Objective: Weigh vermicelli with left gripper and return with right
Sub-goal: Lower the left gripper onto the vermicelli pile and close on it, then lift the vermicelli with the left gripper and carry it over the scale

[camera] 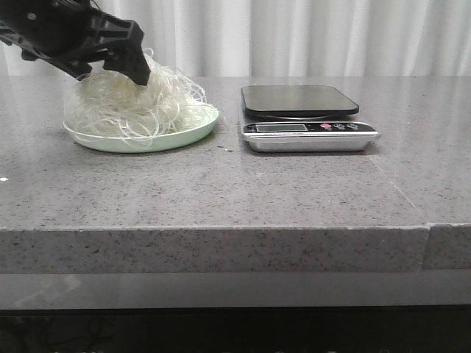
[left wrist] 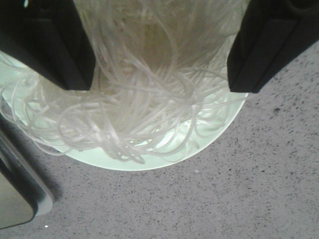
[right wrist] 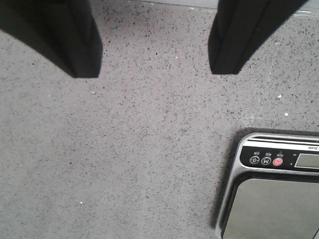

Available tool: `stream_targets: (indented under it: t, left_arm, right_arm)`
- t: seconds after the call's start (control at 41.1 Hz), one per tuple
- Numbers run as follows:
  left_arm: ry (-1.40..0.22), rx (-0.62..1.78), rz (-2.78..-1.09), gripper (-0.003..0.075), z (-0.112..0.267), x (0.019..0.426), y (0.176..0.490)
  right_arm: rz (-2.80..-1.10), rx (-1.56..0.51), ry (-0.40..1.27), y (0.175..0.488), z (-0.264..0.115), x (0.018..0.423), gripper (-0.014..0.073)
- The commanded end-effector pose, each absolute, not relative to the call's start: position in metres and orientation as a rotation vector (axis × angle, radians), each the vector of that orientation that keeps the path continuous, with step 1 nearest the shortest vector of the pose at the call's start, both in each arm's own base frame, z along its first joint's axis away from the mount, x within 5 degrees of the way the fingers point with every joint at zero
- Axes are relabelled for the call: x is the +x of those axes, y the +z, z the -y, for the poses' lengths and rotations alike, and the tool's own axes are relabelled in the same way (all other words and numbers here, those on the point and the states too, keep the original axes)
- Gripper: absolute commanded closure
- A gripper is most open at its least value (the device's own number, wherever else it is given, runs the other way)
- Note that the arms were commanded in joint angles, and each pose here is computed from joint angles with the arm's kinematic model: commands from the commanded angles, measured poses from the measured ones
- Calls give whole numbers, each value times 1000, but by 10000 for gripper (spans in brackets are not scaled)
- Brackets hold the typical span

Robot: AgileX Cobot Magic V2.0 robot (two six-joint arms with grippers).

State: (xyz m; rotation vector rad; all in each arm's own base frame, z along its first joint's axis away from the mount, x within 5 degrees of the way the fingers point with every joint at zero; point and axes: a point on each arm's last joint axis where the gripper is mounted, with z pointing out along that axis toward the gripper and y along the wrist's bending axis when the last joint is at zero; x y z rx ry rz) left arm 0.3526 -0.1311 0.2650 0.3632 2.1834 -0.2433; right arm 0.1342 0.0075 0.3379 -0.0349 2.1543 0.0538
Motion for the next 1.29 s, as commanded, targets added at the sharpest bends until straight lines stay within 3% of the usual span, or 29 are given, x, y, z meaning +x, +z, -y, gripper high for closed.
stream_targets:
  t: [0.0, 0.097, 0.341, 0.511, 0.803, 1.265]
  left_arm:
    - [-267, 334, -2062, 125, 135, 359, 289]
    - [-266, 335, -2068, 178, 135, 359, 288]
    - [-266, 342, -2097, 451, 135, 357, 286]
    - [-267, 348, -2115, 567, 135, 355, 287]
    - [-306, 381, -2030, 573, 144, 340, 329]
    - [-443, 478, -1744, 573, 198, 322, 419]
  right_arm:
    - [-2076, -36, 54, 351, -8, 137, 48]
    - [-2076, -36, 54, 351, -8, 137, 48]
    - [-2076, -36, 54, 351, -8, 137, 48]
    - [-2076, -36, 54, 351, -8, 137, 48]
    - [-2076, -36, 54, 351, -8, 137, 48]
    - [-2055, -35, 54, 353, -8, 138, 48]
